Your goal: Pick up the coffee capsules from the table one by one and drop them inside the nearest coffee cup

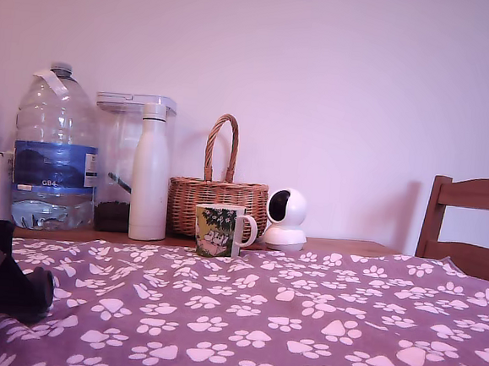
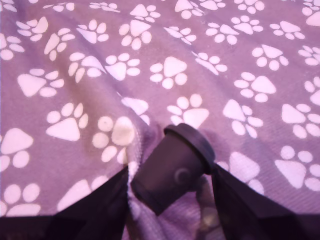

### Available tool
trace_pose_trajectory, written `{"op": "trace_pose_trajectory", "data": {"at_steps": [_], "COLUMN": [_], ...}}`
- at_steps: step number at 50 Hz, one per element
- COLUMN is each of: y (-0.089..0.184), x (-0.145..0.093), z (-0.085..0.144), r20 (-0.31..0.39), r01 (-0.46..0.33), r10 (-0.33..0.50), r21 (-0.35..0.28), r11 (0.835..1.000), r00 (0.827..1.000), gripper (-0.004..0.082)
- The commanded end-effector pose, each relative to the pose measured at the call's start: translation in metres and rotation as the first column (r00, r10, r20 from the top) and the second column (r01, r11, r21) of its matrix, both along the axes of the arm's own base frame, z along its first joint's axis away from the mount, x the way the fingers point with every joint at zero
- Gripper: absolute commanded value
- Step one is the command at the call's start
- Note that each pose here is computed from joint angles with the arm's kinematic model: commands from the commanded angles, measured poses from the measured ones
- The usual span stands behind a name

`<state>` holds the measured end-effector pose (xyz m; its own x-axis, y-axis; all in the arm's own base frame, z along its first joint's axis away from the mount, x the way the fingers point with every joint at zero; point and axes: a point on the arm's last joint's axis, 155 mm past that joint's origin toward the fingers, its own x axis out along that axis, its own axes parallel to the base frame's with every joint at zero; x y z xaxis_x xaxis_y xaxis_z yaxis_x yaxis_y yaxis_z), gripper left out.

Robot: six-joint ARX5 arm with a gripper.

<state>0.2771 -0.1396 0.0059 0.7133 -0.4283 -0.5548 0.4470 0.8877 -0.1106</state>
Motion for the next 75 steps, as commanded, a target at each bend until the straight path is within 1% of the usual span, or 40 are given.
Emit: {"op": "trace_pose_trajectory", "data": {"at_steps": [1,25,28,30,33,38,42,46,53,54,64,69,75], "y": [0.000,-0.001,-0.002,-0.004,-0.008,-0.012,-0.014,-0.015,-0.013,-0.013,-0.010,-0.010,-0.011], "x": [0.009,0.009,0.009,0.008,0.007,0.007,0.008,0.007,0.002,0.001,-0.007,-0.008,-0.011], "z": [0.011,0.012,0.014,0.016,0.018,0.026,0.037,0.044,0.050,0.050,0.052,0.053,0.050], "r20": [0.040,0.042,0.050,0.060,0.065,0.103,0.157,0.174,0.185,0.188,0.196,0.202,0.189], "r01": [-0.008,-0.005,0.005,0.023,0.044,0.082,0.112,0.121,0.139,0.145,0.174,0.182,0.196], "r10": [0.008,0.006,-0.004,-0.023,-0.043,-0.081,-0.114,-0.123,-0.146,-0.155,-0.196,-0.208,-0.222], "r21": [-0.007,-0.009,-0.014,-0.006,-0.014,-0.005,0.023,0.021,0.051,0.064,0.122,0.137,0.148], "r11": [1.000,1.000,1.000,1.000,0.999,0.997,0.993,0.992,0.989,0.987,0.977,0.974,0.969], "r00": [0.999,0.999,0.999,0.998,0.997,0.991,0.981,0.977,0.972,0.970,0.961,0.957,0.957], "gripper": [0.0395,0.0395,0.0395,0.0395,0.0396,0.0398,0.0399,0.0414,0.0414,0.0414,0.0413,0.0413,0.0413]}}
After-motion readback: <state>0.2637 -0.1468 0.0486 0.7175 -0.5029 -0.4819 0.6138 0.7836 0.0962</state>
